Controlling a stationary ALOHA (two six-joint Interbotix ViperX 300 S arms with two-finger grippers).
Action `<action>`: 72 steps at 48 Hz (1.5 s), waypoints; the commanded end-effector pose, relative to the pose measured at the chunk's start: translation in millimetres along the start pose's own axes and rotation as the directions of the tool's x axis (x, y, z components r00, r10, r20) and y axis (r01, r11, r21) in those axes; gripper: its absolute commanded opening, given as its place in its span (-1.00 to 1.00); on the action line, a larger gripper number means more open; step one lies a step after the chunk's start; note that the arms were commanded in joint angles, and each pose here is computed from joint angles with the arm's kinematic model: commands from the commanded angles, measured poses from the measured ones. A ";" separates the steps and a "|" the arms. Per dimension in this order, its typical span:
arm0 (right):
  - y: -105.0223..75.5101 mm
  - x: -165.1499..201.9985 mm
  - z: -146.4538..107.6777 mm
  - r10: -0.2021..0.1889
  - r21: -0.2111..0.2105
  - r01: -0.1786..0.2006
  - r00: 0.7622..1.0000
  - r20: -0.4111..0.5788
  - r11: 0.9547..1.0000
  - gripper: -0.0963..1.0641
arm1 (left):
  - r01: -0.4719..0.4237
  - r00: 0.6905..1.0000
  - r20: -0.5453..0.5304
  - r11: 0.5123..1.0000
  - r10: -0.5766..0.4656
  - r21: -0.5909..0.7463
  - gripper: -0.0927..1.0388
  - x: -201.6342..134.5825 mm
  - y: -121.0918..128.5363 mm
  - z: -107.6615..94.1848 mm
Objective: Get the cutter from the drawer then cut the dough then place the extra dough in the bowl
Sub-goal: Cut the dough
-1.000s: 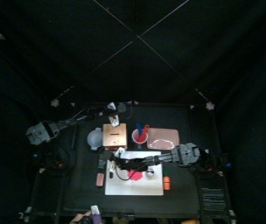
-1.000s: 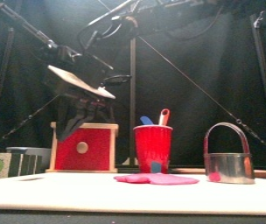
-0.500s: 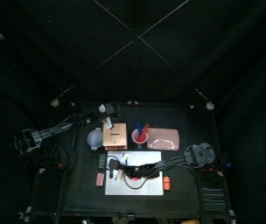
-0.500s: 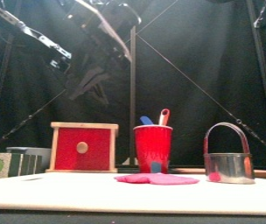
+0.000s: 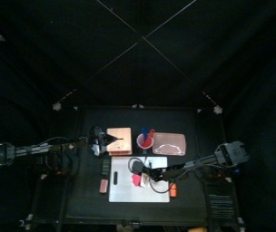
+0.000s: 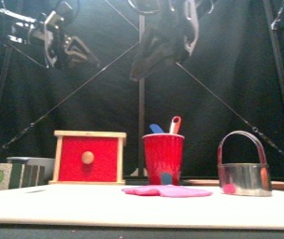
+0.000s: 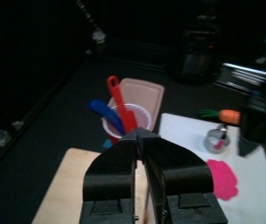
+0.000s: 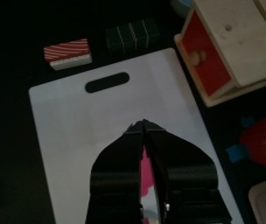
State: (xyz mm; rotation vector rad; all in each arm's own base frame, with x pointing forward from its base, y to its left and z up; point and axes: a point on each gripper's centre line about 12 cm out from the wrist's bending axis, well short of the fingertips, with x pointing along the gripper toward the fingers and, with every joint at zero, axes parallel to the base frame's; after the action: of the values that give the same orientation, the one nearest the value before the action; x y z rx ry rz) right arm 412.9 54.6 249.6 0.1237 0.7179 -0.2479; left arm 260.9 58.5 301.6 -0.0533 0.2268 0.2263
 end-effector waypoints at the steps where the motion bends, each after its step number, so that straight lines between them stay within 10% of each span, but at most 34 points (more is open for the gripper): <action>1: -8.0 -33.3 3.7 0.033 0.033 -0.035 0.998 0.047 0.999 -0.24 | 0.036 0.998 0.055 0.999 -0.037 0.018 0.00 -8.6 -16.0 0.2; 43: -24.7 -74.1 -74.3 0.223 0.090 -0.226 0.974 0.044 0.970 0.00 | 0.124 0.992 0.019 0.986 -0.127 0.112 0.03 25.4 -113.8 -81.7; 51: -24.6 -75.5 -84.9 0.207 0.102 -0.206 0.978 -0.002 0.973 0.55 | 0.111 0.992 0.045 0.988 -0.116 0.107 0.03 26.6 -114.5 -77.0; 57: -24.1 -73.5 -93.0 0.146 0.103 -0.137 0.986 -0.085 0.985 0.89 | 0.107 0.992 0.053 0.989 -0.113 0.103 0.03 27.1 -114.8 -74.4; 72: -8.2 -62.8 -94.3 0.069 0.081 -0.053 0.977 -0.202 0.995 0.94 | 0.095 0.994 0.052 0.991 -0.100 0.092 0.03 26.9 -112.8 -75.8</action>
State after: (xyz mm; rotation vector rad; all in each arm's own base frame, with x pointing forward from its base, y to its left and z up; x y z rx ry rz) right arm 298.7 73.1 211.7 0.2317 0.9233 -0.2092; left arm 292.4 -50.5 216.7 0.0375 0.2049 0.1144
